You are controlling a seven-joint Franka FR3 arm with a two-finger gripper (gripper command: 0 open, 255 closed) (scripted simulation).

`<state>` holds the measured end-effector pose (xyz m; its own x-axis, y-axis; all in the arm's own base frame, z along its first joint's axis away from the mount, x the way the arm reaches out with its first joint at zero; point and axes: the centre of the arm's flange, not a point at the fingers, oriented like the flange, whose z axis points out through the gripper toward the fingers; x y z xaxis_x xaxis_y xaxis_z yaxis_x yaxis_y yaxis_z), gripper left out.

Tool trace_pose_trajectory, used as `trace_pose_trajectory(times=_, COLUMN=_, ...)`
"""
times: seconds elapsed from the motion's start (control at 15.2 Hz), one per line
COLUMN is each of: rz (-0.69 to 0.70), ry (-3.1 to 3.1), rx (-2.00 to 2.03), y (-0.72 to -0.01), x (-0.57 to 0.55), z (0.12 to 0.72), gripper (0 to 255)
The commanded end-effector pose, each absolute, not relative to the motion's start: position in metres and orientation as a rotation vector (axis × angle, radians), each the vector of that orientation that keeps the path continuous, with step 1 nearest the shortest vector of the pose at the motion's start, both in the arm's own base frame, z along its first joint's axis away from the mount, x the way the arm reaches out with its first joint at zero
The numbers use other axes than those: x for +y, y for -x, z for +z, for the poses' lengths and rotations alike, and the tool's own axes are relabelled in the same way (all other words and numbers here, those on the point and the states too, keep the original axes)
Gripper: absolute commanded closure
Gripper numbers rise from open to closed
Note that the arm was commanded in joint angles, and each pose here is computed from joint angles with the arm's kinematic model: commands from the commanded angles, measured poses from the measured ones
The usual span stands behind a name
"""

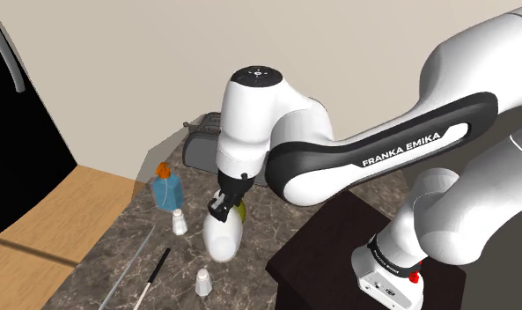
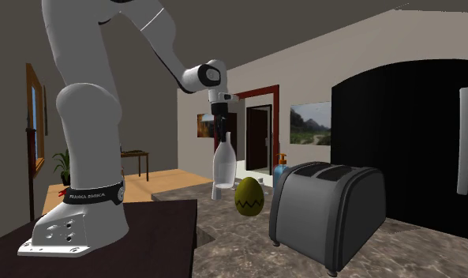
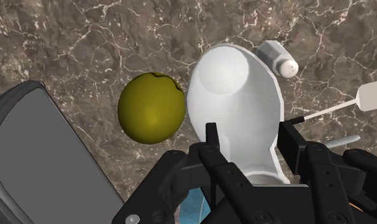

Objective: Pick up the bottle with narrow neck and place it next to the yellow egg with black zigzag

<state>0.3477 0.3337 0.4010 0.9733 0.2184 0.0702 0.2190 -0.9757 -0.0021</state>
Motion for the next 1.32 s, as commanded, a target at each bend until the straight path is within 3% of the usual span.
trace_pose_trajectory(times=0.0, rz=-0.110, ry=3.110, rx=-0.345, y=-0.348, x=0.333, z=0.389, gripper=255)
trace_pose_trajectory(times=0.73, rz=-0.110, ry=3.110, rx=-0.345, y=-0.348, x=0.333, z=0.329, gripper=255)
trace_pose_trajectory(times=1.25, rz=-0.110, ry=3.110, rx=-0.345, y=-0.348, x=0.333, z=0.329, gripper=255)
